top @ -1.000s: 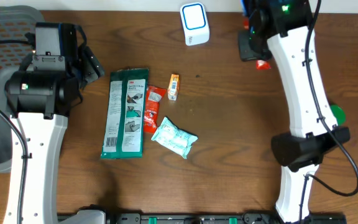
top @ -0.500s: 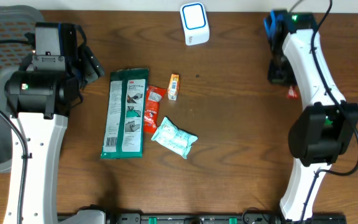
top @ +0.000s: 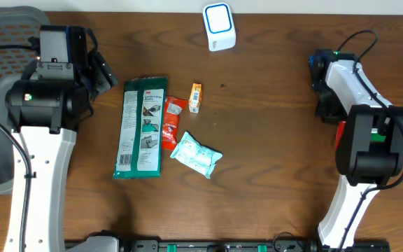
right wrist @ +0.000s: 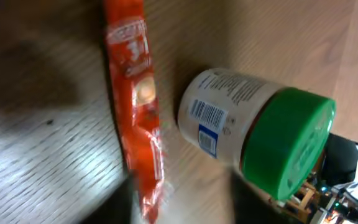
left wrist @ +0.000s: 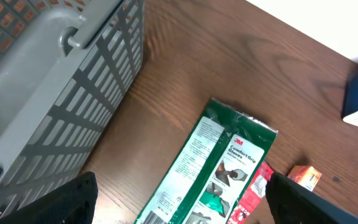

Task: Scan the item barcode
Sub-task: 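Carry the red stick to the right edge and set it down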

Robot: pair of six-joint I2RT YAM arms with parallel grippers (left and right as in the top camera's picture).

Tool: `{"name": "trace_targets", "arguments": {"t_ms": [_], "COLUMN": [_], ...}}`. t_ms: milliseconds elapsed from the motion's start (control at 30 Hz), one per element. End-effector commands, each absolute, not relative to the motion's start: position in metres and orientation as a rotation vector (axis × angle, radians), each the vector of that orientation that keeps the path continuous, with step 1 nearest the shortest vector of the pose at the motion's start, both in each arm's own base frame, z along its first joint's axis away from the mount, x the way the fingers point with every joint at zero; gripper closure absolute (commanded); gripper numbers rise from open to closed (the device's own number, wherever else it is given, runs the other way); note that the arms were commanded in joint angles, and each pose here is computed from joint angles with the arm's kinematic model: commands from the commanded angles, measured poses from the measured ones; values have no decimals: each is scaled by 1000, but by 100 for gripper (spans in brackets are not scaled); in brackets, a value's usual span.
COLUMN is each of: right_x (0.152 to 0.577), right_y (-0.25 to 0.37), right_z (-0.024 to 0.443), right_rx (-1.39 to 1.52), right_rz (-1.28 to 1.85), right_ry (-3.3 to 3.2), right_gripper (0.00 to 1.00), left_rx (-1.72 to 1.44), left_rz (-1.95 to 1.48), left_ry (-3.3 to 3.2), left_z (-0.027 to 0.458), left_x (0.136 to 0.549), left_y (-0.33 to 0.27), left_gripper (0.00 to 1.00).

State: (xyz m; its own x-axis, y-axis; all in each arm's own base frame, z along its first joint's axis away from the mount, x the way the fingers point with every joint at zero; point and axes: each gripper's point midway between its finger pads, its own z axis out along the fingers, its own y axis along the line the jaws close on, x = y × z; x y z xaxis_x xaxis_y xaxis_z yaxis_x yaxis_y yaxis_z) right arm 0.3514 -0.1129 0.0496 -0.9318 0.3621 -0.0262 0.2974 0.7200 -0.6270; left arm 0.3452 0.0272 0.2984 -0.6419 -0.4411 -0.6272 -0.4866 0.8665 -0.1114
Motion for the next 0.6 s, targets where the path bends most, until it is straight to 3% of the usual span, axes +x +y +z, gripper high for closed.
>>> {"name": "trace_targets", "arguments": {"t_ms": [0,133,300,567], "right_x": [349,357,374,407], "right_y": [-122,-120,-90,79], "right_z": [47,52,61,55], "right_rx": [-437,-366,-327,-155], "right_rz": [1039,1030,843,-361], "right_ry": [-2792,-2812,-2903,-3061], "right_gripper": [31,31,39,39], "left_rx": [-674,-674,-674,-674], "left_rz": [101,101,101,102], "left_ry": [2346,2346,2346,2346], "left_z": [303,303,303,303], "left_x": [346,346,346,346], "left_y": [31,31,31,31], "left_gripper": [13,13,13,13]}}
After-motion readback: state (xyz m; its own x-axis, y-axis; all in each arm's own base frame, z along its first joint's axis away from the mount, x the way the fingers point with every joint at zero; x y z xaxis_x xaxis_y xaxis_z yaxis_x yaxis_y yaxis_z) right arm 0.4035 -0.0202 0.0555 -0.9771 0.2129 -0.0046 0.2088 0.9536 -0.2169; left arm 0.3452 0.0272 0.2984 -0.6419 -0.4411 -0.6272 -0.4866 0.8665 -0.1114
